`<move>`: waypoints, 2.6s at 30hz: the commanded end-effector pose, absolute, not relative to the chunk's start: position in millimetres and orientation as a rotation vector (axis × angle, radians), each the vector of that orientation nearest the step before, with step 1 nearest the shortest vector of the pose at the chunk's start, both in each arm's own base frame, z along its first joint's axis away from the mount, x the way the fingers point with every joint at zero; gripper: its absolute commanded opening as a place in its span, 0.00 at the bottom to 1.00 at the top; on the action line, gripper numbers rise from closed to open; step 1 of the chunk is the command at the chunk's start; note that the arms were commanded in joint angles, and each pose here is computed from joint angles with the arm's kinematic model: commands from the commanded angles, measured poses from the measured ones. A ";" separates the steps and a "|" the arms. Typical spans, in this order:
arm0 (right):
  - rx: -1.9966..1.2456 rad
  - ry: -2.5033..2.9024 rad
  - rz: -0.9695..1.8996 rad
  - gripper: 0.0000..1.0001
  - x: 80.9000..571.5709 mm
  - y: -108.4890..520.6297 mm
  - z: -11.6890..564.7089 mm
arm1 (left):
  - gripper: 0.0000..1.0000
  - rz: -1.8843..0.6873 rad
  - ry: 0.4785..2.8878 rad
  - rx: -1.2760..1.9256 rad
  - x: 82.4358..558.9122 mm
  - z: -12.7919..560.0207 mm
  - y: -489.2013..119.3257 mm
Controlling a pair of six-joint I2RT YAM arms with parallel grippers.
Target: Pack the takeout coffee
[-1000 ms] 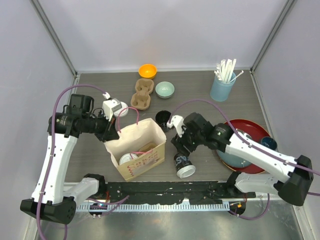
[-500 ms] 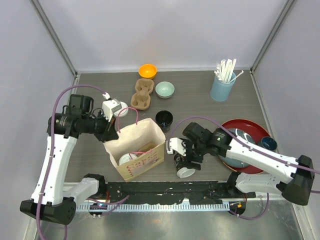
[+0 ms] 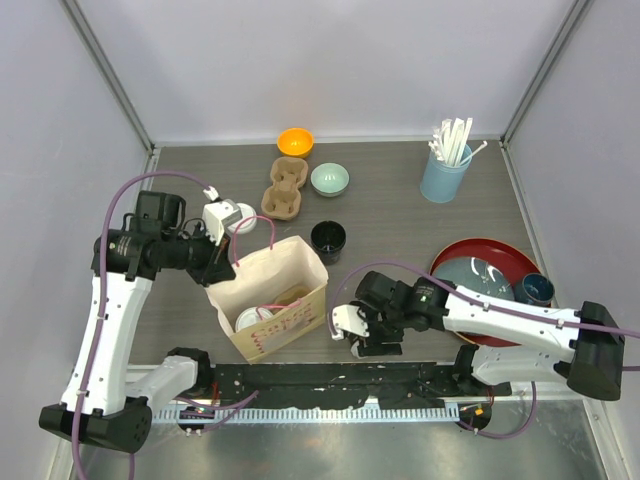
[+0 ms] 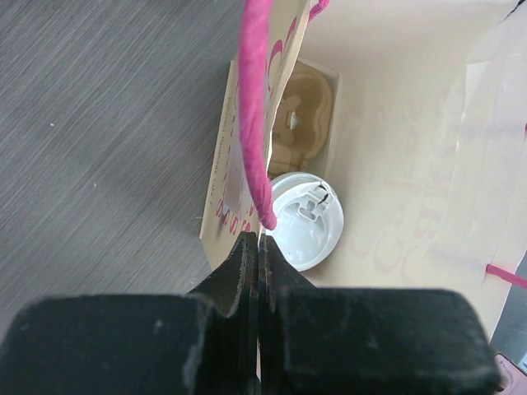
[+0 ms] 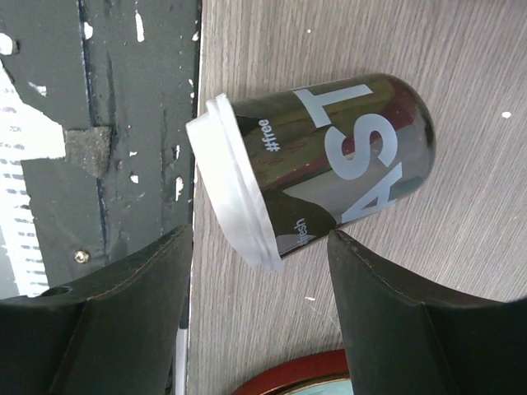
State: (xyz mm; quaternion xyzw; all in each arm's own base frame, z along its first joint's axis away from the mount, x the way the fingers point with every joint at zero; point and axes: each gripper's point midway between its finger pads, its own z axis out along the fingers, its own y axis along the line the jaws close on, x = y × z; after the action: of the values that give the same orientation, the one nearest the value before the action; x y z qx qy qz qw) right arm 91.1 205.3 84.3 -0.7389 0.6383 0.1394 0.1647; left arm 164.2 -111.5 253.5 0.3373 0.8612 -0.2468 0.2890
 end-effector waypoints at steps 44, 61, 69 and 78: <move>-1.766 1.466 0.319 0.74 127.3 270.8 127.0 | 0.00 -0.670 2.296 0.939 147.7 259.4 -110.2; -1.961 1.218 0.151 0.68 117.5 294.1 109.9 | 0.00 -0.677 2.302 0.938 144.5 260.9 -110.2; -1.971 1.189 0.103 0.65 124.4 299.9 109.1 | 0.00 -0.682 2.301 0.943 144.4 260.6 -110.8; -1.975 1.204 0.072 0.58 129.9 305.9 110.1 | 0.00 -0.677 2.306 0.946 144.8 259.2 -110.0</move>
State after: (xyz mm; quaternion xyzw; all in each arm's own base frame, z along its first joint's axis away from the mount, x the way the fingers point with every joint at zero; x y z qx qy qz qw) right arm 122.1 286.7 84.9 -0.7957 0.4849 0.0296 0.3618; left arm 163.7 -110.6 254.5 0.3493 0.8557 -0.2424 0.2951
